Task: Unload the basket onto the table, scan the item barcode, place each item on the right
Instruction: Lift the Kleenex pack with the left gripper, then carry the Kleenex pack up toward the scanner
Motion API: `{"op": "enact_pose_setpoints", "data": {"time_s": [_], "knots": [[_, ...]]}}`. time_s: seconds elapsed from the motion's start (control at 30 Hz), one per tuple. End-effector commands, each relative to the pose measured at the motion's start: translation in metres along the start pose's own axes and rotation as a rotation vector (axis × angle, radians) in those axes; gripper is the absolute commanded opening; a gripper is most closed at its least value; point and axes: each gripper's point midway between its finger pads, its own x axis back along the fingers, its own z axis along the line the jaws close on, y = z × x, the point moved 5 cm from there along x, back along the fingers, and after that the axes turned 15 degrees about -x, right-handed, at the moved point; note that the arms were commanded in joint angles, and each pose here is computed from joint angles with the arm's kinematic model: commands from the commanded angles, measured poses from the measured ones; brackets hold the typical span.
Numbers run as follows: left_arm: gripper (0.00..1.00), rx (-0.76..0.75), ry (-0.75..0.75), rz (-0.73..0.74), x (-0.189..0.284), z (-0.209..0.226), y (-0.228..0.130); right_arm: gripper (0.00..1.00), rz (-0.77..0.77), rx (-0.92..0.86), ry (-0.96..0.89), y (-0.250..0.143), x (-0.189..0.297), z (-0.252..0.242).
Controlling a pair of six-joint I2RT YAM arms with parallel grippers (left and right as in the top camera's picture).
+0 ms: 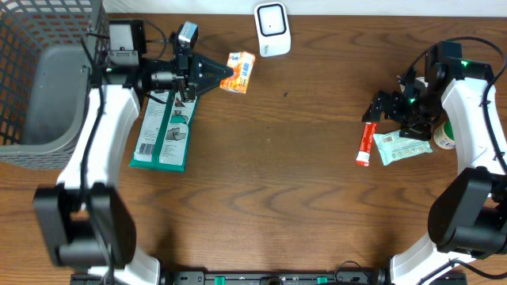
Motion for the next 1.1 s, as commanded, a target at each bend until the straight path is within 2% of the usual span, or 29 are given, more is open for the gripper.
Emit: {"op": "enact_pose_setpoints", "data": {"time_s": [0.0,0.13,0.3,0.4,0.47,0.53,0.7,0.8,0.93,1.07], "knots": [[0.07,-0.050,-0.046,0.007,0.005,-0.056,-0.005,0.99,-0.006,0.026,-0.003,-0.001,0.002,0.001],[0.07,-0.102,-0.050,-0.001,0.008,-0.084,-0.006,0.99,-0.005,0.026,-0.003,-0.001,0.002,0.001],[0.07,-0.105,-0.049,-0.004,0.009,-0.090,-0.007,0.99,-0.005,0.026,-0.003,-0.001,0.002,0.001],[0.07,-0.241,-0.006,-0.055,0.009,-0.090,0.005,0.99,-0.007,0.027,-0.003,-0.001,0.002,0.001],[0.07,-0.331,0.098,-0.142,0.008,-0.081,0.018,0.99,-0.012,0.028,-0.001,0.000,0.002,0.001],[0.07,-0.353,0.250,-0.244,0.006,-0.064,0.031,0.99,-0.017,0.029,0.002,0.001,0.002,0.002],[0.07,-0.408,0.792,-0.433,0.002,-0.012,0.050,0.99,-0.019,0.030,0.002,0.001,0.002,0.002],[0.07,-0.546,0.946,-0.420,-0.020,-0.011,0.055,0.99,-0.019,0.031,0.002,0.001,0.002,0.002],[0.07,-0.656,1.153,-0.358,-0.042,-0.024,0.070,0.99,-0.019,0.031,0.002,0.001,0.002,0.002],[0.06,-0.744,1.266,-0.264,-0.066,-0.033,0.098,0.99,-0.019,0.031,0.002,0.001,0.002,0.002]]}}
